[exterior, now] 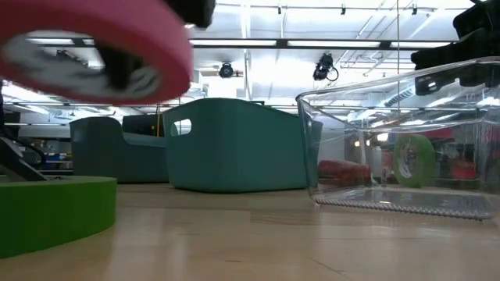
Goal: Pick and place Stapler, Stapler remover, tape
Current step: Put the pink tape into the transparent bin
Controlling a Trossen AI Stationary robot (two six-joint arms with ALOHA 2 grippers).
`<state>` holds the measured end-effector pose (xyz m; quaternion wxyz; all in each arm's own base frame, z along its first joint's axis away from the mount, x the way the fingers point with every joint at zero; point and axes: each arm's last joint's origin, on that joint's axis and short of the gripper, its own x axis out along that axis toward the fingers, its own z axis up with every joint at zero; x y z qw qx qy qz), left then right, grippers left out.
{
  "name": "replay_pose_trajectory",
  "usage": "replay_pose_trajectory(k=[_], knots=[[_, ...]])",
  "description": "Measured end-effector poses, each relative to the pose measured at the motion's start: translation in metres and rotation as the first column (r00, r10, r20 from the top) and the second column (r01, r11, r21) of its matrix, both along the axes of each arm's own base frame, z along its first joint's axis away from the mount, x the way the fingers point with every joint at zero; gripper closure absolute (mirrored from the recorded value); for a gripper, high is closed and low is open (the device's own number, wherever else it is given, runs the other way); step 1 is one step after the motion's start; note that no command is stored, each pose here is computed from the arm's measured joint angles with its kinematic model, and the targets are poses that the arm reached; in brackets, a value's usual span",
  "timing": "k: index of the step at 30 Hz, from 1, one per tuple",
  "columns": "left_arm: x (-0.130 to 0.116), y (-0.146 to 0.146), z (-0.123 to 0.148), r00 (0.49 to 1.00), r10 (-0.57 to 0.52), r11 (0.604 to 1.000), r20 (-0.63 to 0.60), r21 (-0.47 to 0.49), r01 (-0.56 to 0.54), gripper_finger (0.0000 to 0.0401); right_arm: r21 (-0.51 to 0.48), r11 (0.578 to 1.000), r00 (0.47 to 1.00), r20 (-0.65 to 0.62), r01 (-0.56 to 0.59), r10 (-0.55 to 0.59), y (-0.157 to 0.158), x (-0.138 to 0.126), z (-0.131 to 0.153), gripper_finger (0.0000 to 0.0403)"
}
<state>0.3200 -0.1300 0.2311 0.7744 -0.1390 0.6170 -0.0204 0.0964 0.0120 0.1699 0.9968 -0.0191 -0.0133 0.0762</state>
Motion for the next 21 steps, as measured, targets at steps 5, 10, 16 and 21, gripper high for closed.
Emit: replay_pose_trajectory(k=[5,10,16,21], knots=[[0.012,0.018,0.028,0.998,-0.003,0.997,0.064,0.077,-0.002,0.0311,0.000,1.000,1.000,0.000,0.000,0.000,0.000,0.000,0.000,0.0388],[0.022,0.041,0.044,0.994,0.041,0.995,0.101,0.090,-0.050,0.0313,0.000,1.000,1.000,0.000,0.000,0.000,0.000,0.000,0.000,0.0388],[0.034,0.067,0.065,0.978,0.069,0.984,0.194,0.145,-0.099,0.0312,0.000,1.000,1.000,0.000,0.000,0.000,0.000,0.000,0.000,0.0388],[0.043,0.093,0.083,0.953,0.115,0.968,0.281,0.185,-0.171,0.0313,0.000,1.000,1.000,0.000,0.000,0.000,0.000,0.000,0.000,0.0388]])
